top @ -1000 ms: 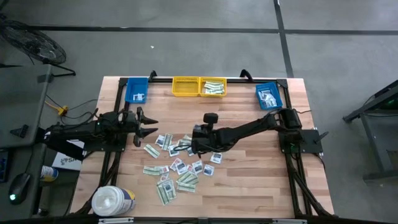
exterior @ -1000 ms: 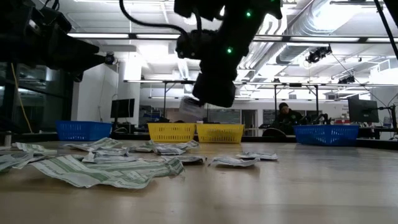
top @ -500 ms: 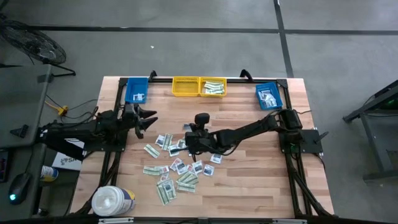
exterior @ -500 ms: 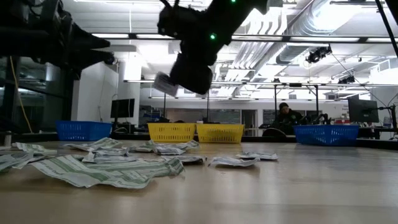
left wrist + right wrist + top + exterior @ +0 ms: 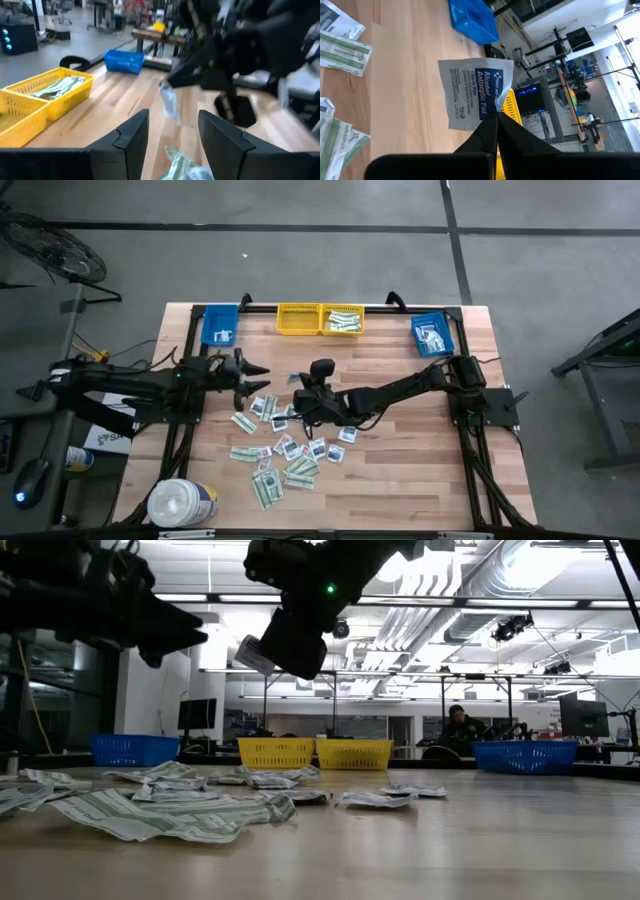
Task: Pick & Place First Aid Supplies
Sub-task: Put the blue alcohol pad into the left blue bin
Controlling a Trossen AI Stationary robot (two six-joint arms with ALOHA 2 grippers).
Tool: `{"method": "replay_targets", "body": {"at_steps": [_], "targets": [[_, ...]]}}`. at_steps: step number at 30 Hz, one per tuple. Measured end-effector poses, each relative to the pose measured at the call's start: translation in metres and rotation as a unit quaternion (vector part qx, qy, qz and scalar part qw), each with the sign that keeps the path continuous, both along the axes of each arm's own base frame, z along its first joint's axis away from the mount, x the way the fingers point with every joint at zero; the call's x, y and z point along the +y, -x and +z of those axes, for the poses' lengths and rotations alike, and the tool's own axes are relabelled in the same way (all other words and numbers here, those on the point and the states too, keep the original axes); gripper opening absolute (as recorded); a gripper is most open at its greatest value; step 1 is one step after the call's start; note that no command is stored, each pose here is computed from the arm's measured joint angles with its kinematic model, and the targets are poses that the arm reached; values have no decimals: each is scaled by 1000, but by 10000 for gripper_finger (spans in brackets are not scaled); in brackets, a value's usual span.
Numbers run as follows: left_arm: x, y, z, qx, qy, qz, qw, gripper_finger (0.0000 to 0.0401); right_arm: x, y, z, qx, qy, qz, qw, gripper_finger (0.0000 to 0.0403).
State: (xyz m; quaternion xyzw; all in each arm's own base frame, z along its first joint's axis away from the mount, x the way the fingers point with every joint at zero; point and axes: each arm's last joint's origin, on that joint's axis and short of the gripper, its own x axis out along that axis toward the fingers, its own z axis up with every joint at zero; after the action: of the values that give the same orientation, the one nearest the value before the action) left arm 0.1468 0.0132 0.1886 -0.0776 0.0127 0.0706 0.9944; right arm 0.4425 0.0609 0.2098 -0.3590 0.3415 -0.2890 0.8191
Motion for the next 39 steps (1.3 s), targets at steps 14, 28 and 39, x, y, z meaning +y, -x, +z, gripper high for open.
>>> {"method": "replay_targets", "body": {"at_steps": [14,28,39], "targets": [[3,-54,7,68,-15,-28,997,172,0,0,1,-2,11,-10,1000,0],[6,-77,10,90,14,2,996,118,-1,0,1,3,13,-8,1000,0],[6,-76,8,97,26,5,995,3,0,0,1,4,11,-5,1000,0]]}}
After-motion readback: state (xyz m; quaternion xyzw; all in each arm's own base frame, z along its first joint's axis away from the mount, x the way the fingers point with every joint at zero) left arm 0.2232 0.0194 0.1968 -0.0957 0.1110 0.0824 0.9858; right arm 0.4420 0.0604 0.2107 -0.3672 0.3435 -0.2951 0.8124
